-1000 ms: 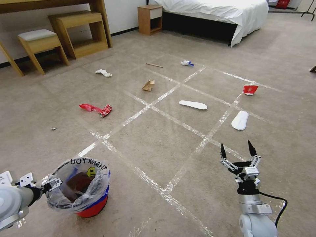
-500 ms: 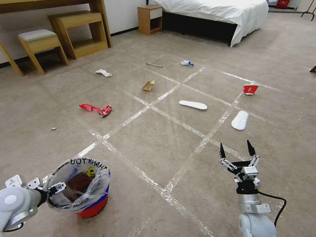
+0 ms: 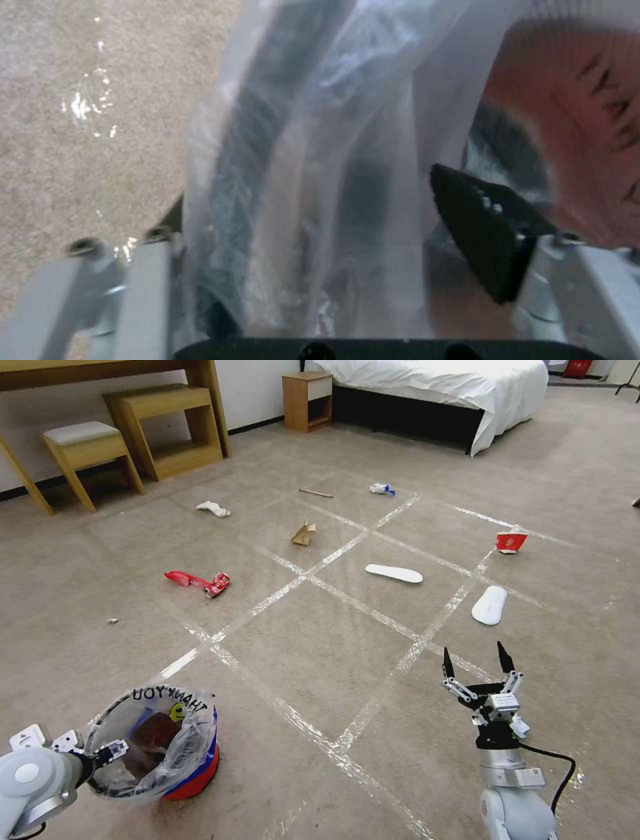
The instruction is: Pick up the trash bin and place the garbage on the floor into it.
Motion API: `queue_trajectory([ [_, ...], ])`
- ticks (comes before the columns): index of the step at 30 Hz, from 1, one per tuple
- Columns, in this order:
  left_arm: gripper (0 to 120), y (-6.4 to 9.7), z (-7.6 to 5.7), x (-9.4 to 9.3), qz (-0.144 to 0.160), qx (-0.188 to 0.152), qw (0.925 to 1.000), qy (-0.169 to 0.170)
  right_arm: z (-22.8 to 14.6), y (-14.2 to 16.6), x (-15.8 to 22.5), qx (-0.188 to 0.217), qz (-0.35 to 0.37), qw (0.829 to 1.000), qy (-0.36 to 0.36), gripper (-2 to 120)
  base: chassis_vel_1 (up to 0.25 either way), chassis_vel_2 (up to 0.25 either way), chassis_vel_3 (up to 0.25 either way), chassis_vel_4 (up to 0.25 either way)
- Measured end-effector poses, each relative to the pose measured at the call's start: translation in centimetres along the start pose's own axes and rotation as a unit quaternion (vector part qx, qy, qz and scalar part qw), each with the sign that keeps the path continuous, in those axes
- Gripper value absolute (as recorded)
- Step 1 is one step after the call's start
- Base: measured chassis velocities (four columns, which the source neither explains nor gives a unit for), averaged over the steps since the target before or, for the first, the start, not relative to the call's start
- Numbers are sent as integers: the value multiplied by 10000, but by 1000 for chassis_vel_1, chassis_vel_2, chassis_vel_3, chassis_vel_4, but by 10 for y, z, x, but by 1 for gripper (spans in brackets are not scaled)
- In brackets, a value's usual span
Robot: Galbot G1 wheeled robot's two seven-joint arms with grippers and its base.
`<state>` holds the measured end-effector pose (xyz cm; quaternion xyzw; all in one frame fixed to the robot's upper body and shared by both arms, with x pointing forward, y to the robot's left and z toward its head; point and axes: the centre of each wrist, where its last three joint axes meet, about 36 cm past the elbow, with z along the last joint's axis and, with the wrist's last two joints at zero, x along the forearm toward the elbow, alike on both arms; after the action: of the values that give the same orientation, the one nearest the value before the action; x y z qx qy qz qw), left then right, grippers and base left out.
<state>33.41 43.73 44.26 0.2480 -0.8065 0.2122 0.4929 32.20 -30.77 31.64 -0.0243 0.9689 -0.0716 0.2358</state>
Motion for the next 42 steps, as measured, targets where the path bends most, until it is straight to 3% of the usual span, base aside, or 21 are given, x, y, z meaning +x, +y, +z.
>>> queue_trajectory([
  [7,39,-1,7,1,31,17,10000,38,2,-1,-1,5,28,10000,2,100,0,0,0,0],
  [18,1,-2,8,14,114,-103,9999,-6,7,4,-4,-70,51,10000,20,100,0,0,0,0],
  [29,0,-9,19,37,62,-189,9998,-21,6,3,-6,-71,55,10000,7,100,0,0,0,0],
  [32,0,-17,26,58,221,-117,9997,56,4,0,-6,-54,57,10000,-7,100,0,0,0,0],
  [34,0,-18,27,60,232,-107,9997,60,4,0,-7,-51,56,10000,-9,100,0,0,0,0],
  [36,0,-23,28,78,400,-59,9992,32,2,-1,-9,-43,57,10000,-23,100,0,0,0,0],
  [42,0,-29,31,99,577,-59,9983,-70,-1,-3,-12,-23,62,10000,-40,100,0,0,0,0],
])
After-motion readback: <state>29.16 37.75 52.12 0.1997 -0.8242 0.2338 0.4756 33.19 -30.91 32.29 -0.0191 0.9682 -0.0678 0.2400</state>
